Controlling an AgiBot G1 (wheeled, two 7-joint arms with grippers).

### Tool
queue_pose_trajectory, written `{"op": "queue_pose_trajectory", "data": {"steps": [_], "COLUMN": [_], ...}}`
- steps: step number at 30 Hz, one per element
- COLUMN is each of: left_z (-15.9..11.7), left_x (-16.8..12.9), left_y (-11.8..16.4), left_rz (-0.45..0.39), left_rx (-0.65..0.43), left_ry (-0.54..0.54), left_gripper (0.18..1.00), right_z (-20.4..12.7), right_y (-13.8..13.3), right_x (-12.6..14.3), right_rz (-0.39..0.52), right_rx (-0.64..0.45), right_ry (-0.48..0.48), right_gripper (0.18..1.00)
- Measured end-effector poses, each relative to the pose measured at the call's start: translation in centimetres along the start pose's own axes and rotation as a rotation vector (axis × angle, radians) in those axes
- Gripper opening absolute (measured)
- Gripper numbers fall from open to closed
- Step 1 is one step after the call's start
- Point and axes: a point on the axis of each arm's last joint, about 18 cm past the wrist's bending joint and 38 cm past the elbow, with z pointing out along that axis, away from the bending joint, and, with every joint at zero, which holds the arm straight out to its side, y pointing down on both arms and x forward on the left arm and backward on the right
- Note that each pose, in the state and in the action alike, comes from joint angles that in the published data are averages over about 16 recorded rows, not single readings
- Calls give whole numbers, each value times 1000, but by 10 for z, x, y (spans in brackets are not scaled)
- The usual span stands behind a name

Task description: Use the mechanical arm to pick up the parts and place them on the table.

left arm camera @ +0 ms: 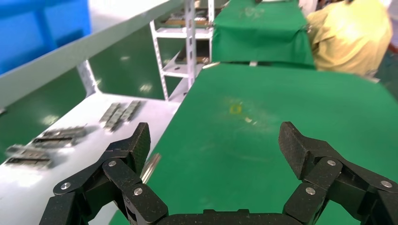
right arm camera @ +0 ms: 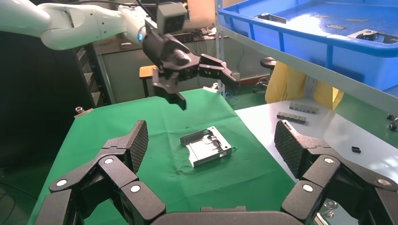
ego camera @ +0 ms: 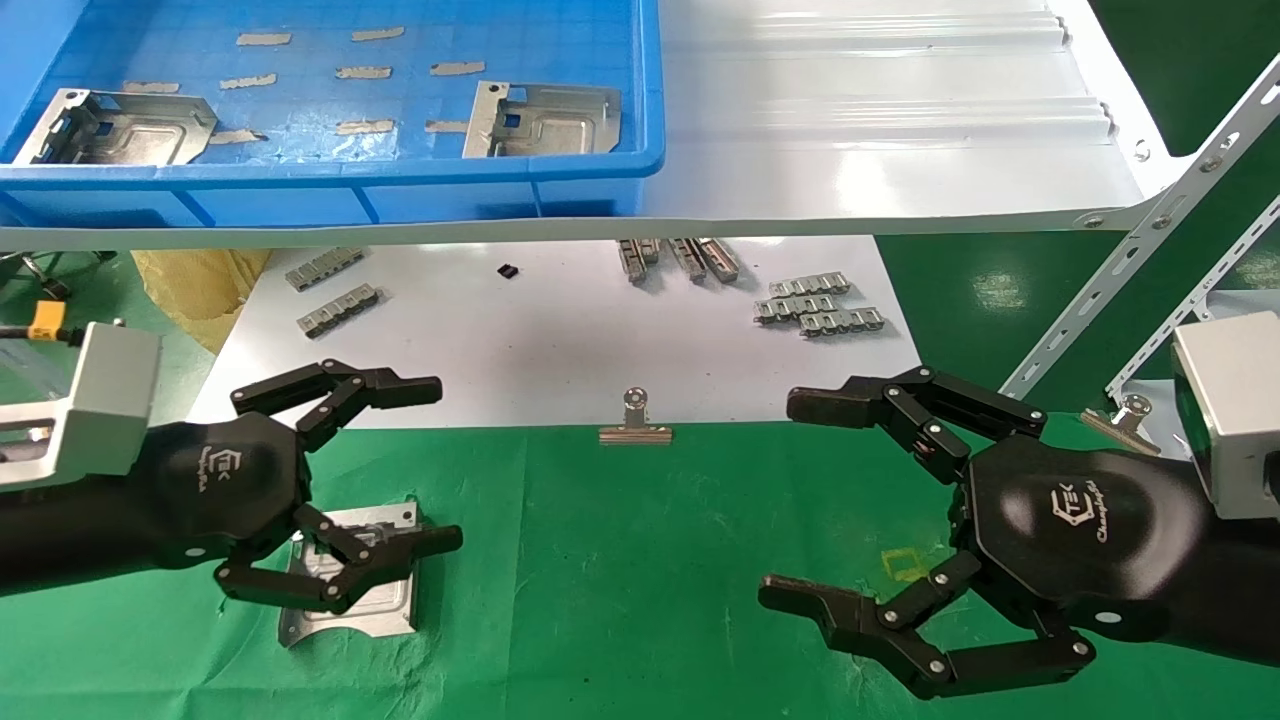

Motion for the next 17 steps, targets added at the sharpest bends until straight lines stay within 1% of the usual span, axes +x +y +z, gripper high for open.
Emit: {"op": "queue_pose_trajectory", "data": {"steps": [10,17], "left_z": [3,3], "left_x": [30,42], "left_y": [-26,-35], "left_rz": [-34,-46], "left_rx": [55,69], "left_ry": [62,87], "left_gripper": [1001,1001], "right_z": [0,0], "right_y": [0,0], "right_x": [0,0], "right_rz": [0,0], "right_rx": [0,0], "right_ry": [0,0], "right_gripper": [1001,1001]}}
